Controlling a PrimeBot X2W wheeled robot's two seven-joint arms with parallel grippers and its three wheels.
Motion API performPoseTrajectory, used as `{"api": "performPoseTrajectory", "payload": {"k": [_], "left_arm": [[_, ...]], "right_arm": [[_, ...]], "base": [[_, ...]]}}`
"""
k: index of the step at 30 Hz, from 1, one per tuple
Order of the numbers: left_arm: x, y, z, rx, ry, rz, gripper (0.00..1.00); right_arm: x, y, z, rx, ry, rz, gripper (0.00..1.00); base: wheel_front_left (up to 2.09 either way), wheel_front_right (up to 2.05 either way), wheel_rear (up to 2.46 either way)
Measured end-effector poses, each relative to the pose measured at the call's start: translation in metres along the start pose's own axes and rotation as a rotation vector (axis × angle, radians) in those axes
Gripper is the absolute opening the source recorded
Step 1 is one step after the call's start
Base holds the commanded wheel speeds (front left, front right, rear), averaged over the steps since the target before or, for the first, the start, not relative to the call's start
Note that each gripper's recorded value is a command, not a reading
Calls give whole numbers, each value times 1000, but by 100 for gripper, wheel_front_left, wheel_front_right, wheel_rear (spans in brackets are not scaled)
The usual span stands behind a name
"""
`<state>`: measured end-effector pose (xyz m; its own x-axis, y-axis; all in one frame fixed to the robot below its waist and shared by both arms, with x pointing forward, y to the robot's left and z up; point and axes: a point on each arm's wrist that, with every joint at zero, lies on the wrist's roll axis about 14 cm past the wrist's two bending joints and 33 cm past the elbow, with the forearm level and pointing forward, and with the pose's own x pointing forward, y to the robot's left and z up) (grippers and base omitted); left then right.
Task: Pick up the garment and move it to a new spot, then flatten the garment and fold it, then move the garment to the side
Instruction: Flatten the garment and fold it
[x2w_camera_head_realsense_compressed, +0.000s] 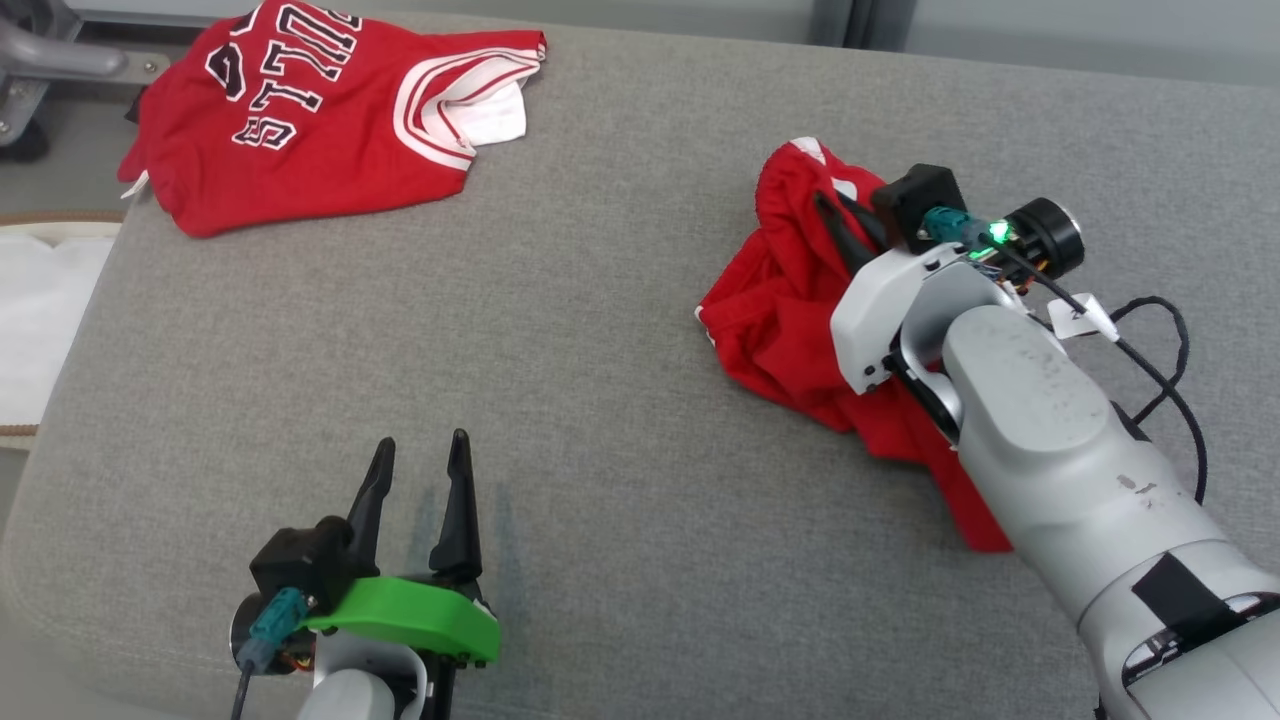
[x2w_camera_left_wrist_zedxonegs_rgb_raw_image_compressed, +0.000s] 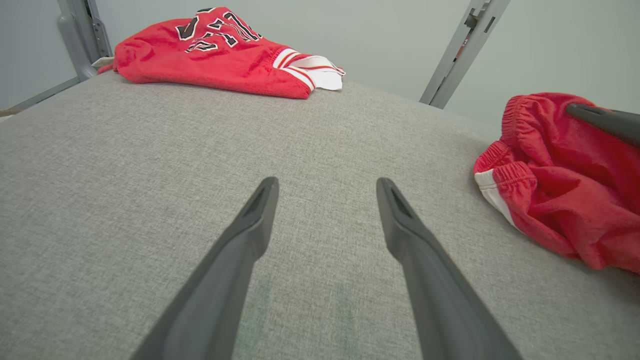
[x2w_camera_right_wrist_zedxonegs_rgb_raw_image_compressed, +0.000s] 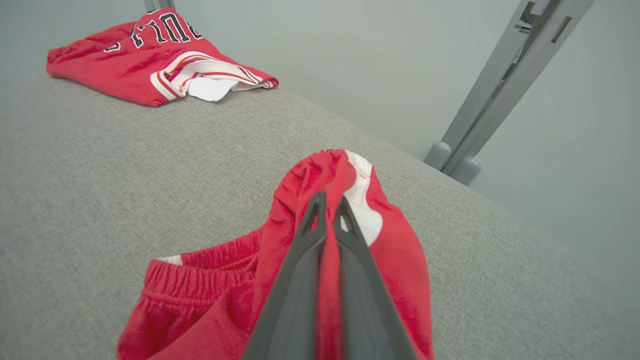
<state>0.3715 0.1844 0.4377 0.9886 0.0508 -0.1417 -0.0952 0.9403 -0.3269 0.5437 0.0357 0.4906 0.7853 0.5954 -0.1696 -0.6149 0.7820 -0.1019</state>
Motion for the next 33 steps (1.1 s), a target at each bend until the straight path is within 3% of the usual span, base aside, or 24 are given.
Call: {"api": "performPoseTrajectory", "payload": {"k": [13, 20, 21, 22, 23, 24, 33], "left_arm": [[-14, -12, 7, 17, -29, -47, 100], [-12, -20, 6, 24, -26, -77, 100], [-12, -21, 5, 25, -22, -79, 100], [-12, -21, 4, 25, -18, -82, 100], [-11, -22, 3, 25, -15, -84, 100], [-11, -23, 2, 25, -12, -86, 100], [-5, -36, -2, 34, -1, -130, 100]], "right_arm": [[-54, 124, 11, -20, -70, 309, 0], [-78, 157, -9, -6, -16, 391, 0], [-80, 158, -12, -7, -10, 393, 7], [-81, 158, -14, -8, -6, 394, 31], [-82, 158, -16, -9, -5, 392, 82], [-82, 157, -17, -10, -5, 393, 100], [-86, 133, -8, 58, -79, 306, 100]], "base": [[0, 0, 0], [0, 0, 0], [0, 0, 0], [0, 0, 0], [0, 0, 0], [0, 0, 0], [0, 0, 0]]}}
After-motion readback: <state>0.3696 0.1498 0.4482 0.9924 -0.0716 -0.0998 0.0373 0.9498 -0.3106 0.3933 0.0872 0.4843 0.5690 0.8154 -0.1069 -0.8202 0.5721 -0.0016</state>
